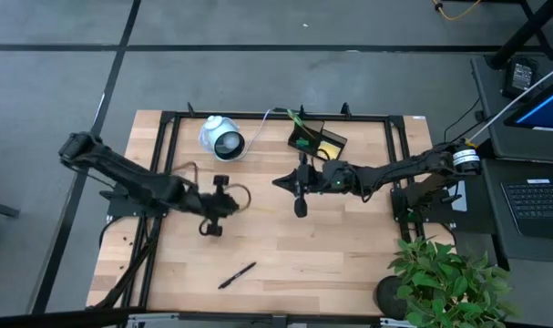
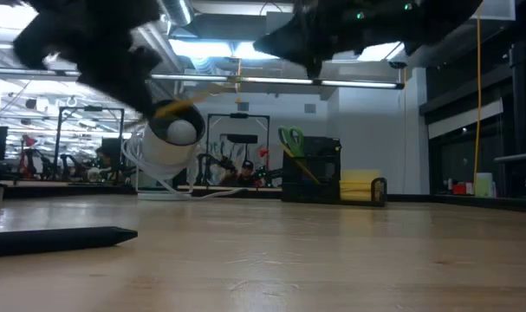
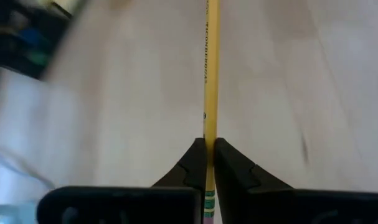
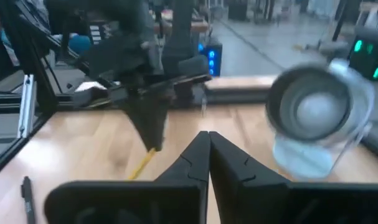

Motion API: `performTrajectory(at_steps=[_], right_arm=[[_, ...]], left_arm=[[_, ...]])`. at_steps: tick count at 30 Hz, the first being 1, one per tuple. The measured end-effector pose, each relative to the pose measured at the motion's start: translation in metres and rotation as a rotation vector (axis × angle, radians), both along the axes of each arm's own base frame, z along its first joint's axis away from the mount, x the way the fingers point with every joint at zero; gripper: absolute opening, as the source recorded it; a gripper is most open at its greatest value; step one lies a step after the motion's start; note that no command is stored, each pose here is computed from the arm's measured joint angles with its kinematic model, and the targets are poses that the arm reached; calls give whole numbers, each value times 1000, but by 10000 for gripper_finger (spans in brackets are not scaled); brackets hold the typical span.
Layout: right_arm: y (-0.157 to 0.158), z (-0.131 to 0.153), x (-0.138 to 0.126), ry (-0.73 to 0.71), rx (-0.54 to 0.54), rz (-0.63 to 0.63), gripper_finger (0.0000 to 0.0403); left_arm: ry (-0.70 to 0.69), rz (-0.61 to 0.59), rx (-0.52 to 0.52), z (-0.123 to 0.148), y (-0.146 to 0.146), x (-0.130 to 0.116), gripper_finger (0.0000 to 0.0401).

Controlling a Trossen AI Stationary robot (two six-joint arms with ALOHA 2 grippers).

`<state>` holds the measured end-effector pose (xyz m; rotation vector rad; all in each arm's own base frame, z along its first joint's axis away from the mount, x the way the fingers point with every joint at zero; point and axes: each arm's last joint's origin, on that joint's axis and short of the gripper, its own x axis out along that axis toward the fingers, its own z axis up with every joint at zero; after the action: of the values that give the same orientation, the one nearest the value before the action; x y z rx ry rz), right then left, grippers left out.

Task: Pick and place office supplies into organizer
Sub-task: Put the yellow pencil into the desk organizer

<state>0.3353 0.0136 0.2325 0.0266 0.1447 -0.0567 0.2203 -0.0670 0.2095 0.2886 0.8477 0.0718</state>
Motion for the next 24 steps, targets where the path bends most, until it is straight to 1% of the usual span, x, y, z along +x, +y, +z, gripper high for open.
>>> performTrajectory(at_steps=[3, 6, 10, 13, 17, 21, 24], right_arm=[[0, 15, -7, -40, -71, 9, 11], [-1, 28, -13, -81, -106, 11, 11], [-1, 32, -17, -75, -116, 12, 12], [-1, 31, -17, -58, -114, 13, 19], [-1, 30, -17, -55, -120, 14, 50], [-2, 32, -17, -73, -120, 8, 97], [-5, 34, -16, -96, -114, -2, 129]], left_arm=[[-86, 22, 8, 19, 16, -5, 11], [-186, 47, 21, 35, 30, -10, 11], [-305, 58, 47, 42, 48, -15, 11], [-364, 52, 42, 45, 60, -17, 11], [-440, 42, 29, 44, 75, -19, 11], [-518, -5, -22, 45, 86, -17, 11], [-557, -34, -48, 39, 92, -15, 11]])
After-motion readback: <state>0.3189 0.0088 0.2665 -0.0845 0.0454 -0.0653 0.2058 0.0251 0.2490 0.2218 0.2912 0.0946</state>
